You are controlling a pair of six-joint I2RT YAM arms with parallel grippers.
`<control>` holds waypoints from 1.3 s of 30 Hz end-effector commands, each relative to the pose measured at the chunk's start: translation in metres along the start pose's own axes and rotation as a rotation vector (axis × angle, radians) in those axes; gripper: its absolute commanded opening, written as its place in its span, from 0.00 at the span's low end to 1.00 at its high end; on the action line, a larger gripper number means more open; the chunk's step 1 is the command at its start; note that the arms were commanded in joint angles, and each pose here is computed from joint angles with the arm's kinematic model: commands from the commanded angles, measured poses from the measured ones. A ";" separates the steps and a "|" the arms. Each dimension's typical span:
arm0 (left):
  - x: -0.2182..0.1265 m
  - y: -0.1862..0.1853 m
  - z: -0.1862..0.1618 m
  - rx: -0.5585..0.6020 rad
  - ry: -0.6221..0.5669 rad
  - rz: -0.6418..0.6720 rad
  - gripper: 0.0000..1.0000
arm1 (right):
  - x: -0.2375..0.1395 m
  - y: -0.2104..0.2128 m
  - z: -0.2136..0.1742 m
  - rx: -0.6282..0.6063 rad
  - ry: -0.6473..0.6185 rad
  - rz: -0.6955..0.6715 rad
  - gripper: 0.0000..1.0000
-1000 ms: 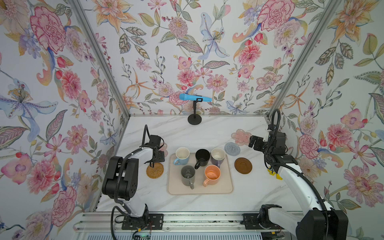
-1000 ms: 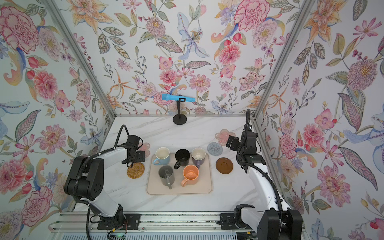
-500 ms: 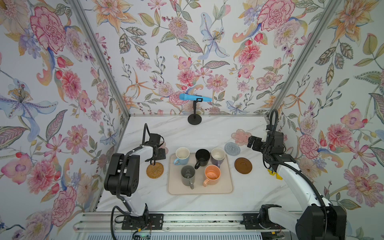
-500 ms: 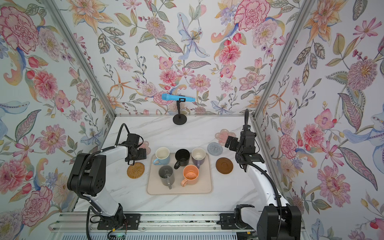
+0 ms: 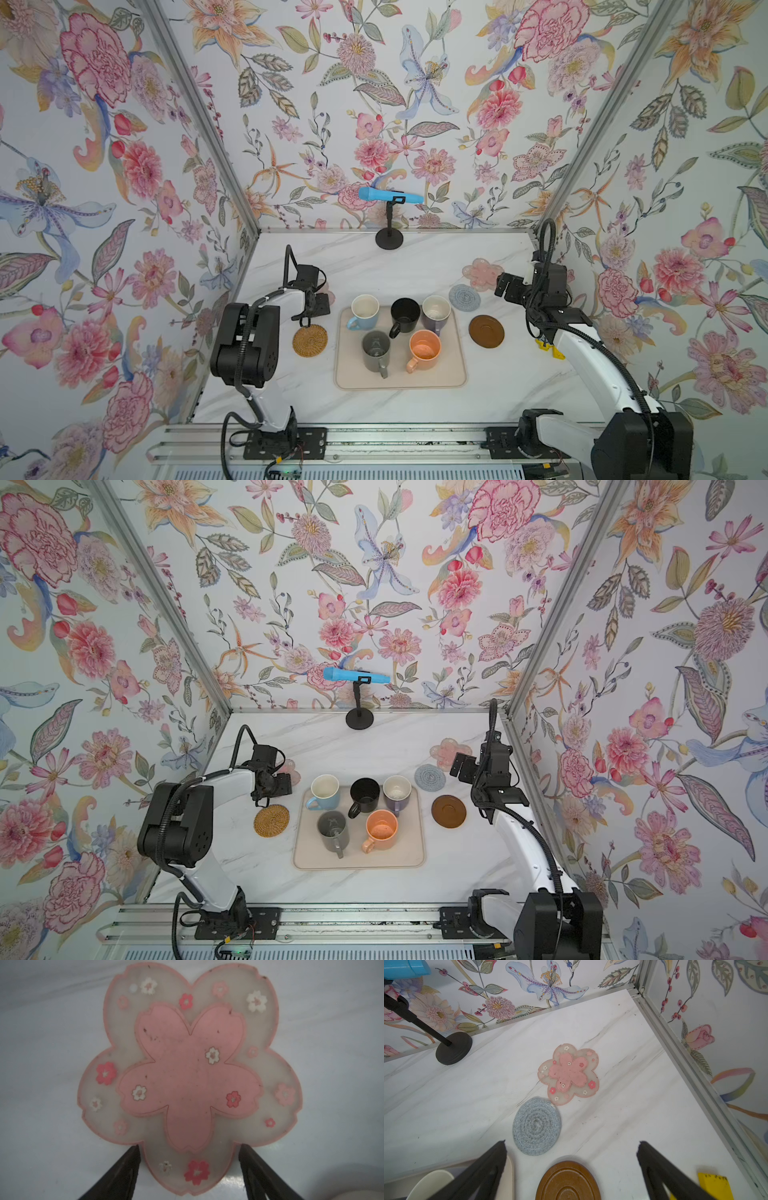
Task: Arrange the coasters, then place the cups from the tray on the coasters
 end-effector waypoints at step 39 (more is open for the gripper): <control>0.062 0.009 0.060 0.004 0.085 0.097 0.76 | -0.006 0.002 0.010 0.005 0.006 -0.023 0.99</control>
Point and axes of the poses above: each gripper's point midway between its finger pads, its own x axis out along the fingers, its own y axis along the line the jaws close on, z = x × y, the point moved 9 cm from there along -x, back along the fingers, and after that the axes turned 1 degree about x, right-handed, at the moved point
